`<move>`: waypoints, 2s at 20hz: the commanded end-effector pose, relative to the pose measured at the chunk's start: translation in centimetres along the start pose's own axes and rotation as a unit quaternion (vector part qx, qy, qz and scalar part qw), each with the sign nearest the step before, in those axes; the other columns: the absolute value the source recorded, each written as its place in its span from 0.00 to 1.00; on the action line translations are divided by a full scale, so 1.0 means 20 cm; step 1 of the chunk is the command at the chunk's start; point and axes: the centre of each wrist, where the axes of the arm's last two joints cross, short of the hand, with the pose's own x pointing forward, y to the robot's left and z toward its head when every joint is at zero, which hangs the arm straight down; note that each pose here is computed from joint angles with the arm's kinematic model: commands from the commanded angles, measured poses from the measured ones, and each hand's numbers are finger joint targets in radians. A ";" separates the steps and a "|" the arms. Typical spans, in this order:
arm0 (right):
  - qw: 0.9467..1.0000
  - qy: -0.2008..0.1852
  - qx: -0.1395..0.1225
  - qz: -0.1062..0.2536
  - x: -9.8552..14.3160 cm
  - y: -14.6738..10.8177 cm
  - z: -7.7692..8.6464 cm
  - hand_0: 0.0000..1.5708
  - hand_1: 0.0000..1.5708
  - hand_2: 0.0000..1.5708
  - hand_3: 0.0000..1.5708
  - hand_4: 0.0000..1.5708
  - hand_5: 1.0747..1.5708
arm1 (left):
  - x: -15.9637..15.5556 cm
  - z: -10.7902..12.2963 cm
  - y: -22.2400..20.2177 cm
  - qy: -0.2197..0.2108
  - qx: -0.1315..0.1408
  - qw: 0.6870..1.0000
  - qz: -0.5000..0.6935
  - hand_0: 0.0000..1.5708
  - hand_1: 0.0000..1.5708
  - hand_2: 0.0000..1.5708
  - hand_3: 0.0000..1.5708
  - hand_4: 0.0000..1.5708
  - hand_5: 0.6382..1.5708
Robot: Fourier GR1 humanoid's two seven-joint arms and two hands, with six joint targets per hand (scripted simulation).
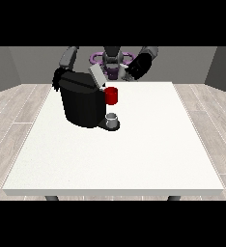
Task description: Insert the coffee pod into the coffee machine and close the lid
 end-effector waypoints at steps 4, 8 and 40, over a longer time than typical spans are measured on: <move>0.999 -0.040 0.024 -0.009 0.12 0.00 -0.10 0.00 0.00 0.00 0.00 0.15 1.00 | 0.11 -0.01 0.30 -0.016 0.054 0.998 0.010 0.96 0.96 0.94 0.72 0.40 1.00; 0.996 -0.055 0.073 -0.008 0.14 0.12 -0.09 0.00 0.00 0.00 0.00 0.01 1.00 | 0.10 -0.01 0.37 -0.004 0.083 0.997 0.007 0.87 0.87 0.91 0.86 0.39 1.00; 0.988 -0.113 0.101 -0.007 0.35 0.10 -0.36 0.00 0.00 0.00 0.00 0.17 1.00 | 0.39 -0.01 0.76 -0.038 0.179 0.983 -0.007 0.89 0.89 0.91 0.88 0.38 1.00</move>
